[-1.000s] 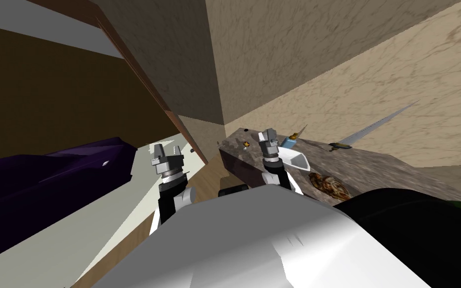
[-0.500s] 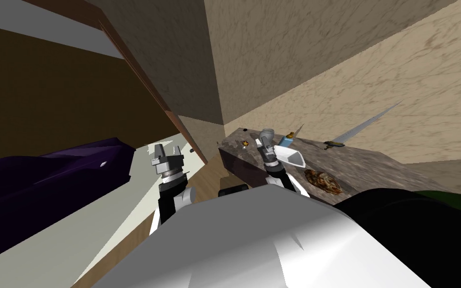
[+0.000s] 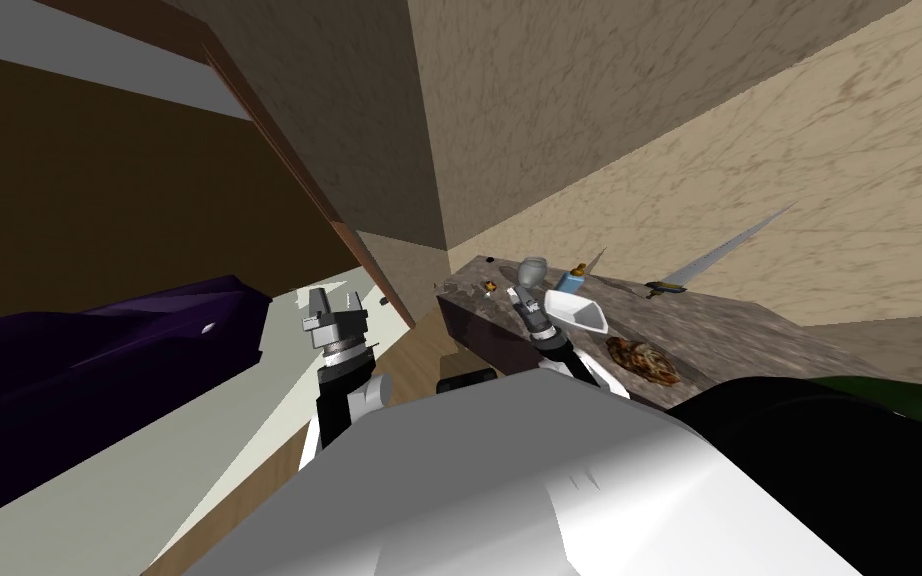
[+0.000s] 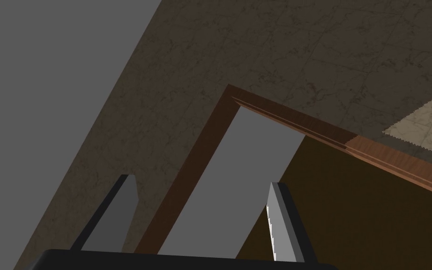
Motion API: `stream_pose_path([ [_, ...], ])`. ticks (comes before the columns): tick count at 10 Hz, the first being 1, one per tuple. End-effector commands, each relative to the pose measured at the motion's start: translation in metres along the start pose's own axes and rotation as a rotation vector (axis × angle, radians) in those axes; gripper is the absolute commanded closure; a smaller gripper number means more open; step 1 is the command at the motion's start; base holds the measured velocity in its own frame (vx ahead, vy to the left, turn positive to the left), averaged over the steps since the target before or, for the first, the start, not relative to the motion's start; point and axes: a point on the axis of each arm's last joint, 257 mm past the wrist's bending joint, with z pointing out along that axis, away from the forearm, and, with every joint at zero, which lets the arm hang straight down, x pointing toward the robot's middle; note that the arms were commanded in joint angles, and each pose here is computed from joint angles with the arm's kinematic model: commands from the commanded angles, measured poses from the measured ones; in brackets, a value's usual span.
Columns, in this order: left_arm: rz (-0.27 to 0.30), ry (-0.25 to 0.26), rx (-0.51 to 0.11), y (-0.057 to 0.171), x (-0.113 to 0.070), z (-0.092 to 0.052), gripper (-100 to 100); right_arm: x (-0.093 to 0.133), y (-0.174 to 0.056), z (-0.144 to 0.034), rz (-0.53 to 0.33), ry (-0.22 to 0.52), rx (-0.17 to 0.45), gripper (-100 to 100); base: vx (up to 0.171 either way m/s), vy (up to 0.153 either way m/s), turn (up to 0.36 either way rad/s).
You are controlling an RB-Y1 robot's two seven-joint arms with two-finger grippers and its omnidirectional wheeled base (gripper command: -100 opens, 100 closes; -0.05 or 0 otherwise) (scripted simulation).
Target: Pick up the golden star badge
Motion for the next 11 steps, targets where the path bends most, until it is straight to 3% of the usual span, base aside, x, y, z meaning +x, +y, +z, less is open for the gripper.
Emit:
stream_pose_path([
  [1, 0.000, 0.000, 0.000, 0.000, 0.000, 0.000, 0, 0.003, -0.005, -0.007, -0.003, 0.029, 0.014, -100, -0.007, 0.000, 0.004],
  [3, 0.000, 0.000, 0.000, 0.000, 0.000, 0.000, 0, 0.016, -0.029, -0.028, -0.009, 0.108, 0.078, -100, -0.005, 0.002, 0.022],
  [8, 0.000, 0.000, 0.000, 0.000, 0.000, 0.000, 0, 0.031, -0.054, -0.058, -0.036, 0.246, 0.149, -100, 0.003, 0.002, 0.026],
  [9, 0.000, 0.000, 0.000, 0.000, 0.000, 0.000, 0, 0.036, -0.067, -0.072, -0.046, 0.291, 0.187, -100, 0.010, 0.008, 0.062],
  [10, 0.000, 0.000, 0.000, 0.000, 0.000, 0.000, 0, 0.036, -0.068, -0.074, -0.051, 0.308, 0.187, -100, 0.009, 0.005, 0.025],
  [11, 0.000, 0.000, 0.000, 0.000, 0.000, 0.000, 0, 0.040, -0.081, -0.089, -0.063, 0.351, 0.226, -100, 0.014, 0.010, 0.064],
])
